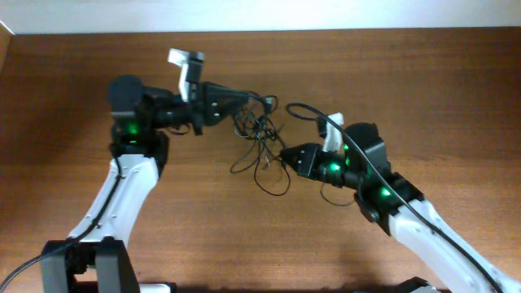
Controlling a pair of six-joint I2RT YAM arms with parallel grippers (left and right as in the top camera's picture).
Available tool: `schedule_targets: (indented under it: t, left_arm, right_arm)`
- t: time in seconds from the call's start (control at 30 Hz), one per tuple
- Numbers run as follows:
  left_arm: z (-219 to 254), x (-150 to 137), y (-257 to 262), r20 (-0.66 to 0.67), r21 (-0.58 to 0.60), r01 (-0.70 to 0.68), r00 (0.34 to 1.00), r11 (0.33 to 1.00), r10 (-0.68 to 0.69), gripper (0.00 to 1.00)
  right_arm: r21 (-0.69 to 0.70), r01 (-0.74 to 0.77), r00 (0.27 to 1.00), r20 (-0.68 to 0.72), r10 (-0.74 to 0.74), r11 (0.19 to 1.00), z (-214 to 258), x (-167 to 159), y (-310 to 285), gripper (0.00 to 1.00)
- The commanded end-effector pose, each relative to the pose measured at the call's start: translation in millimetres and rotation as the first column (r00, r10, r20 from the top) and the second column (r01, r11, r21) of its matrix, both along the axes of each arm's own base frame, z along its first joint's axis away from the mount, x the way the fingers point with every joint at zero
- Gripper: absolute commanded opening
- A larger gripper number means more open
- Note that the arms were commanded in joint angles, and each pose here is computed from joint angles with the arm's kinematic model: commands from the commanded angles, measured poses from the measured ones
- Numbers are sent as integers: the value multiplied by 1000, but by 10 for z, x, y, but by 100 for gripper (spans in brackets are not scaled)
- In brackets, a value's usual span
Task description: Untangle cables
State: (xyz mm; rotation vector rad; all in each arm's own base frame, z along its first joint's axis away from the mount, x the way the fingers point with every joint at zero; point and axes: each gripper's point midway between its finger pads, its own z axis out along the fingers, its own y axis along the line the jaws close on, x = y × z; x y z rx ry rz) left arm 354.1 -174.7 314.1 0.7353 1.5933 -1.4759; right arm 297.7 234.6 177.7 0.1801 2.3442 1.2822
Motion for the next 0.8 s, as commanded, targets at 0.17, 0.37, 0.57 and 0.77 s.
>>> schedule_targets:
  t: [0.17,0.37,0.57,0.77]
  left_arm:
    - [-113,611,1115,-205,10,-444,876,896,436,0]
    - [-468,520,662,-637,33,-388,702,921,319,0]
    - [-547,317,160,-889,2,-305,435,952,141,0]
    - [-762,201,136,-999,33,-340,17,940,41,0]
  right_arm:
    - [-251,503,852,306,-426,827,469,-70,-1197,4]
    - [-106,287,926,284,-248,952,676,-195,-733,45]
    - [-263,-32,884,443,150,964,461,-103,-265,79]
    - [-70,-73,928,360,93,995,587,-115,-55,77]
